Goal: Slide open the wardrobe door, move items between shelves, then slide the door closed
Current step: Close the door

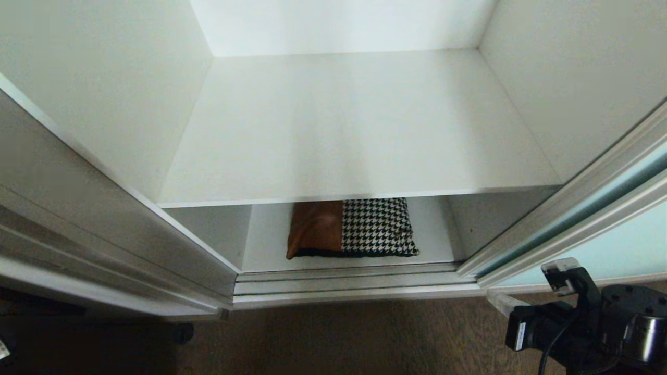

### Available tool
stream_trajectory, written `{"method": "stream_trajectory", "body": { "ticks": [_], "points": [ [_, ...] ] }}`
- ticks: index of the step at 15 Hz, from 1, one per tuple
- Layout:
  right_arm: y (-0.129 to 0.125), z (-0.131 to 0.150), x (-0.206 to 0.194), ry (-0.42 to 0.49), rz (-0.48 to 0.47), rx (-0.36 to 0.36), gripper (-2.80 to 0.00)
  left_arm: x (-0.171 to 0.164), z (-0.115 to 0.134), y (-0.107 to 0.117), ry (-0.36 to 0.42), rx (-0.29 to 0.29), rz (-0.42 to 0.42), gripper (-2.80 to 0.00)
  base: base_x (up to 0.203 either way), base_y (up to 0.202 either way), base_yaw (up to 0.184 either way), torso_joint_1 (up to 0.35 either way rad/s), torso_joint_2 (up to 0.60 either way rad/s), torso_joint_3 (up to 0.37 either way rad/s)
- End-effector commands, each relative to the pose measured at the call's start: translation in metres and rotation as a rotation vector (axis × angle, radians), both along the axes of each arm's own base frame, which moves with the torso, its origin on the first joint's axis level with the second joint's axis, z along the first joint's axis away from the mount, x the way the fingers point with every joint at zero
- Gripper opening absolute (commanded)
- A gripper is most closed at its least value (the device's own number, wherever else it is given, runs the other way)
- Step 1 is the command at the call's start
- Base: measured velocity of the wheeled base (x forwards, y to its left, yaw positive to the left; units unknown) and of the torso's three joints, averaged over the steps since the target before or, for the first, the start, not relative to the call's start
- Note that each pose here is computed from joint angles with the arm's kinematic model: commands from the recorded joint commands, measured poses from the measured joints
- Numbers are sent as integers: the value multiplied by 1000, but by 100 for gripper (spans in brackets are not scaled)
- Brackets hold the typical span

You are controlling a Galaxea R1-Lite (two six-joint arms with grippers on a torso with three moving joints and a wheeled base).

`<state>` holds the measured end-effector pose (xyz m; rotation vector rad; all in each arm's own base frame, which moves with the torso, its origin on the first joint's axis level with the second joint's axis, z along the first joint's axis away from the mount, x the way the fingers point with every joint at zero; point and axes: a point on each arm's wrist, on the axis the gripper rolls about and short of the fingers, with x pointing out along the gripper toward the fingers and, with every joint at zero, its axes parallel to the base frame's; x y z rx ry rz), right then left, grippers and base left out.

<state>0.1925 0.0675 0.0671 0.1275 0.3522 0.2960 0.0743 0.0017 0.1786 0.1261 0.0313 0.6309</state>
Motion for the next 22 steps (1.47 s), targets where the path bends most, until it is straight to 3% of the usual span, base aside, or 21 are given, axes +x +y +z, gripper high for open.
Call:
{"method": "stream_trajectory", "body": {
  "ticks": [1, 6, 8, 10, 12, 14, 17, 22],
  "points": [
    [2, 1, 1, -10, 8, 2, -280, -28, -2, 8, -95, 6, 39, -280, 0, 0, 0, 0, 0, 0],
    [4, 1, 2, -10, 22, 3, -280, -56, -37, 12, -117, 26, 34, -280, 0, 0, 0, 0, 0, 0],
    [4, 0, 3, -8, 21, 4, -280, -66, -47, 13, -152, -24, 29, -280, 0, 0, 0, 0, 0, 0],
    [4, -2, 3, 0, 18, 4, -280, -71, -56, 13, -139, -62, 20, -280, 0, 0, 0, 0, 0, 0],
    [4, -2, 4, -1, 17, 5, -280, -69, -53, 12, -112, -23, -48, -280, 0, 0, 0, 0, 0, 0],
    [4, -1, 4, -4, 16, 4, -280, -68, -55, 10, -35, -1, -152, -280, 0, 0, 0, 0, 0, 0],
    [5, -2, 6, -3, 14, 3, -280, -68, -52, 7, -55, -7, -315, -280, 0, 0, 0, 0, 0, 0],
    [6, -6, 10, 12, 19, 3, -280, -70, -59, 7, -51, -2, -324, -280, 0, 0, 0, 0, 0, 0]
  ]
}}
